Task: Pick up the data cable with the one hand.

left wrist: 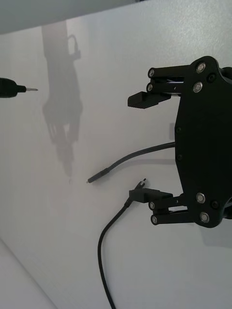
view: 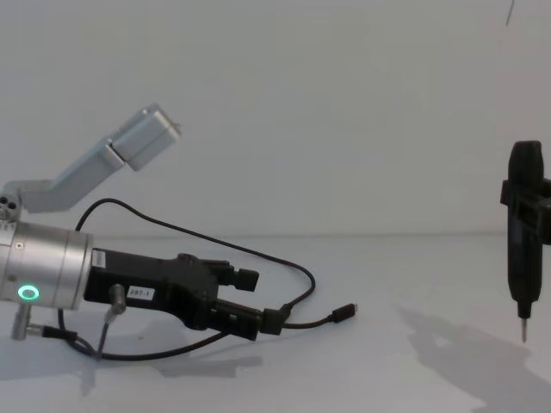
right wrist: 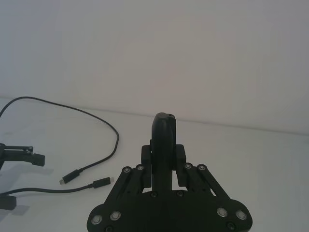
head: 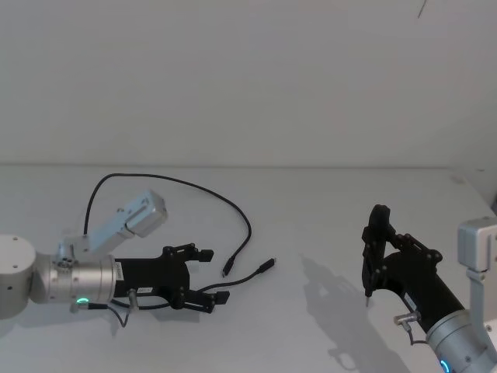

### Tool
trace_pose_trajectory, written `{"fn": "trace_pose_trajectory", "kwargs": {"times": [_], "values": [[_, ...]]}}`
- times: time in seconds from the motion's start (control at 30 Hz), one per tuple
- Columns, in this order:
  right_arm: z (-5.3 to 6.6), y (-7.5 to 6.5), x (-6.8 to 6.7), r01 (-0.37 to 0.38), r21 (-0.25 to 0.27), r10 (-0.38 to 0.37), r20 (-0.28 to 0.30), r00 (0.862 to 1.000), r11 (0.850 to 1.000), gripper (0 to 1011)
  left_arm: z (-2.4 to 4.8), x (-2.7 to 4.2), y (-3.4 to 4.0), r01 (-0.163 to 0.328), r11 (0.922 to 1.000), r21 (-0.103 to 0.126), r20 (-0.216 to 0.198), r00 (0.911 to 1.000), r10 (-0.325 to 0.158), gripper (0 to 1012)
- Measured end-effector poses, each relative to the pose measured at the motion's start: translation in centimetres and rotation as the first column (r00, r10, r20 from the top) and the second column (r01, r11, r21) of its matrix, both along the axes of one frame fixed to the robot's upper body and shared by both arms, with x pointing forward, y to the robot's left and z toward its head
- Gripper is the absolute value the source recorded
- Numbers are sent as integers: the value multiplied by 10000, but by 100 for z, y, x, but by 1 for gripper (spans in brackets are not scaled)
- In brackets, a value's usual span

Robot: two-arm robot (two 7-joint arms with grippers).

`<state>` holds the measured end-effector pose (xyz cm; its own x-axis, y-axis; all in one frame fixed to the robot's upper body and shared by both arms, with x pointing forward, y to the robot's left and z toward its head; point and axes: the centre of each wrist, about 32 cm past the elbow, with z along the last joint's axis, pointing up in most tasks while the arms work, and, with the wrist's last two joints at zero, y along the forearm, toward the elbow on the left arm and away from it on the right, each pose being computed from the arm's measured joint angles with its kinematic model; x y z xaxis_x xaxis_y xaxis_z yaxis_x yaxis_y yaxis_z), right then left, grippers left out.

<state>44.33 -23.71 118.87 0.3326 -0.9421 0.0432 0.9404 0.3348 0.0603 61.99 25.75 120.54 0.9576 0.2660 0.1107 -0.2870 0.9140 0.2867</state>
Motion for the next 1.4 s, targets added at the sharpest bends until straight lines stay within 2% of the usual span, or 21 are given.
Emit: {"fn": "trace_pose_trajectory", "kwargs": {"times": [0.37, 0.73, 1.07, 1.33, 1.4], "values": [[0, 0, 0, 0, 0, 0, 0, 10000, 10000, 279, -52, 19, -74, -192, 9998, -16, -117, 9997, 191, 1001], [0, 0, 0, 0, -1, 0, 1, 10000, 10000, 279, -79, 21, -107, -223, 9997, -49, -357, 9991, 221, 998], [0, 0, 0, 0, 0, 0, 0, 10000, 10000, 279, -61, 26, -102, -134, 9998, 148, -557, 9983, 142, 766], [0, 0, 0, 0, 0, 0, 1, 10000, 10000, 279, -22, 35, -89, 111, 9985, 531, -678, 9977, -75, 487], [0, 0, 0, 0, -1, 0, 0, 10000, 10000, 279, -13, 36, -85, 159, 9980, 614, -690, 9976, -116, 452]]}}
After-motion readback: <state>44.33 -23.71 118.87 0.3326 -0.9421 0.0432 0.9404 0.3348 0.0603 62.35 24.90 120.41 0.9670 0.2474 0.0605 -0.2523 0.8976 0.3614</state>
